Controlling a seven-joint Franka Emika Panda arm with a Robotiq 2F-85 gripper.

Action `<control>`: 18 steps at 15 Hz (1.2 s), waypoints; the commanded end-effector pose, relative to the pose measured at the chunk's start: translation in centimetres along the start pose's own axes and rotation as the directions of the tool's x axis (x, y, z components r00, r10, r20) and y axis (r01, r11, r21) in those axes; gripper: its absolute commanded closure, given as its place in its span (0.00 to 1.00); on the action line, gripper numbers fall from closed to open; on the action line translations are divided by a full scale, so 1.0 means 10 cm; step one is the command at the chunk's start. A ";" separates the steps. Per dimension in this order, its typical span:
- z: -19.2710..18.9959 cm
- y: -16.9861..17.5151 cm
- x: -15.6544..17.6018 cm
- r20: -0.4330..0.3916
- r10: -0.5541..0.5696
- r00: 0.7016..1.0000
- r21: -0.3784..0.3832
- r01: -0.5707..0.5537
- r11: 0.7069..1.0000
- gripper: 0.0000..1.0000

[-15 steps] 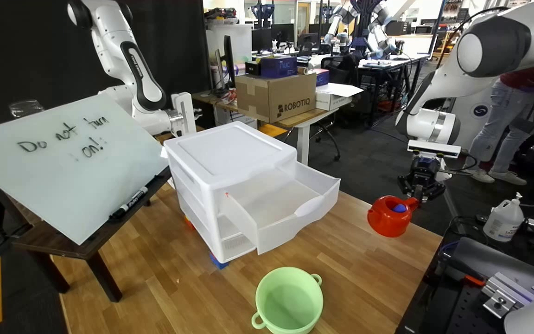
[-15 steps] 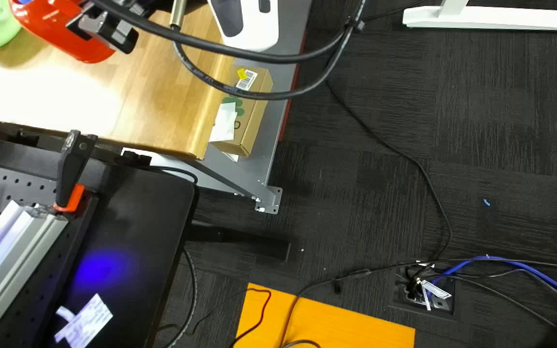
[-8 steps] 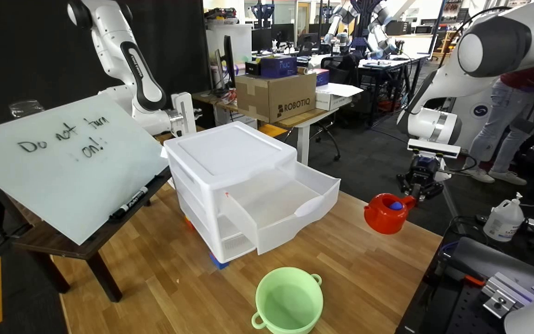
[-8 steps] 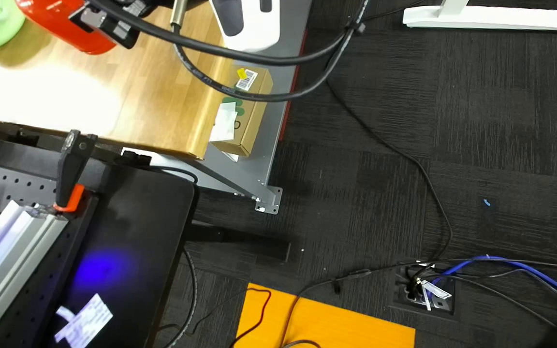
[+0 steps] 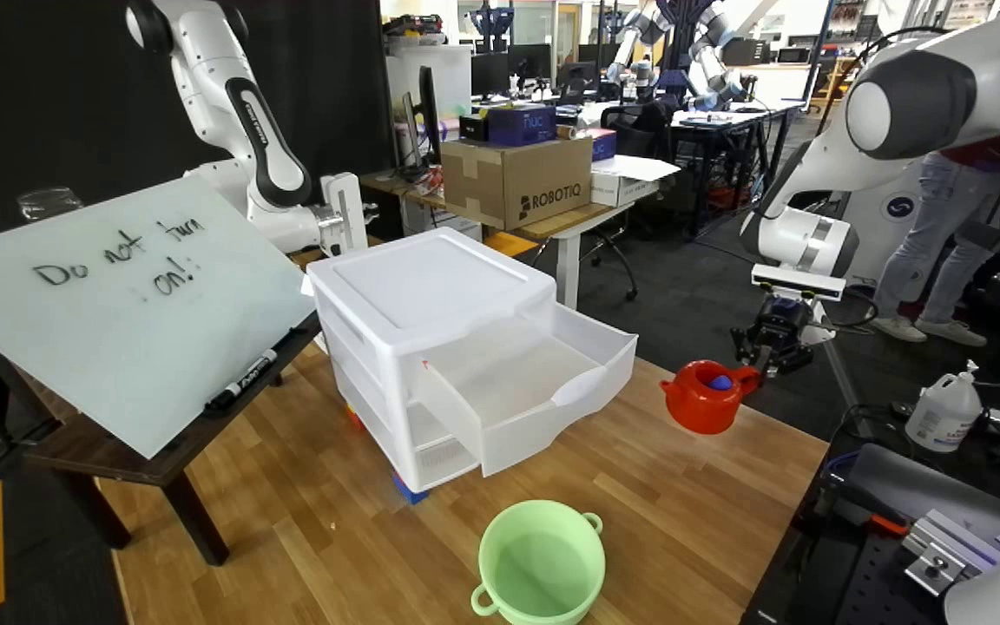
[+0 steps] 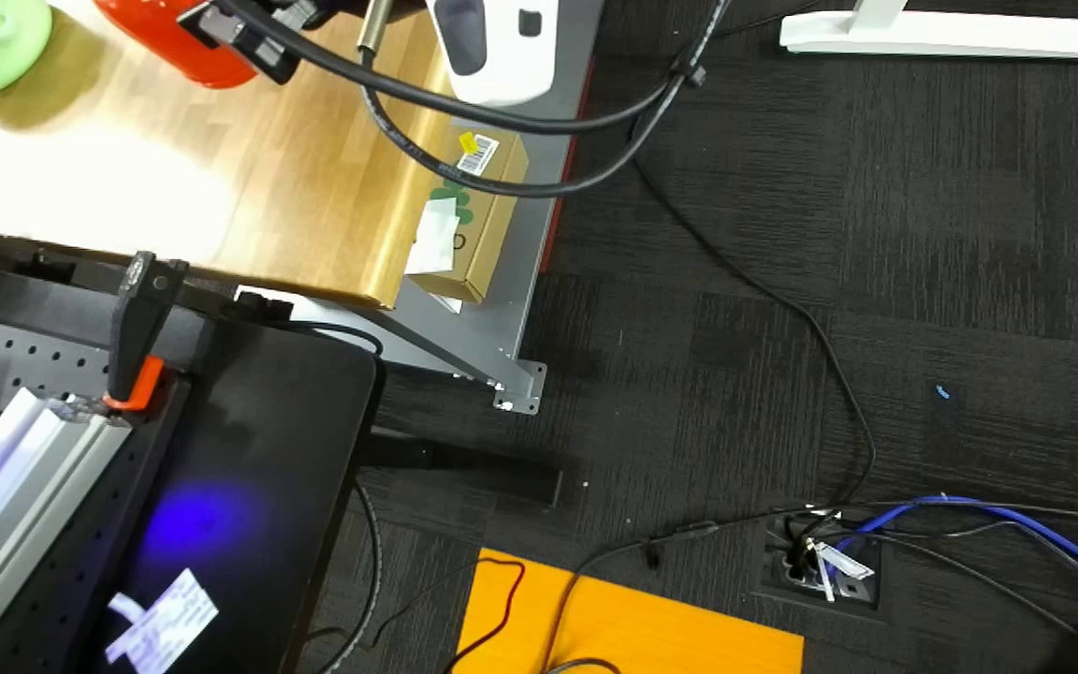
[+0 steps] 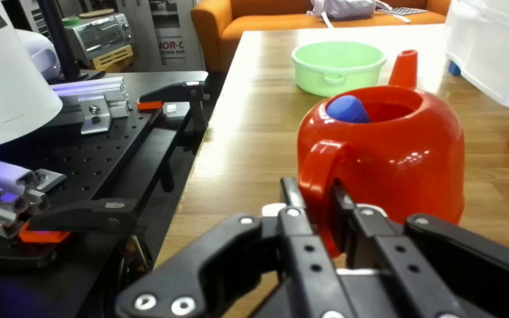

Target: Move the light red object to the right

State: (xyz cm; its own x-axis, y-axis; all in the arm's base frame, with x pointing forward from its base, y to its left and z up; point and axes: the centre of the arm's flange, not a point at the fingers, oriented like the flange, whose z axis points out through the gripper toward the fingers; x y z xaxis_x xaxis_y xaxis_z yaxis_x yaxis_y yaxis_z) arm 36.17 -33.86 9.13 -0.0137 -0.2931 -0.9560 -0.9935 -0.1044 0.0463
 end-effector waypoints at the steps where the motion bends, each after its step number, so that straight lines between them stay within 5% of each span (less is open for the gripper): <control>1: -0.06 -0.05 0.18 0.024 0.044 0.999 0.024 -0.045 0.999 0.95; 18: -0.23 0.16 0.60 0.047 0.086 0.995 0.072 -0.089 0.993 0.95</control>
State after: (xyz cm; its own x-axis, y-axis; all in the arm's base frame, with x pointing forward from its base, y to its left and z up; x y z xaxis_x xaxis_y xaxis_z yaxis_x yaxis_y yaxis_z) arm 34.52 -37.15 4.15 -0.0999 -0.2829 -0.9539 -0.9926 -0.0382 0.1153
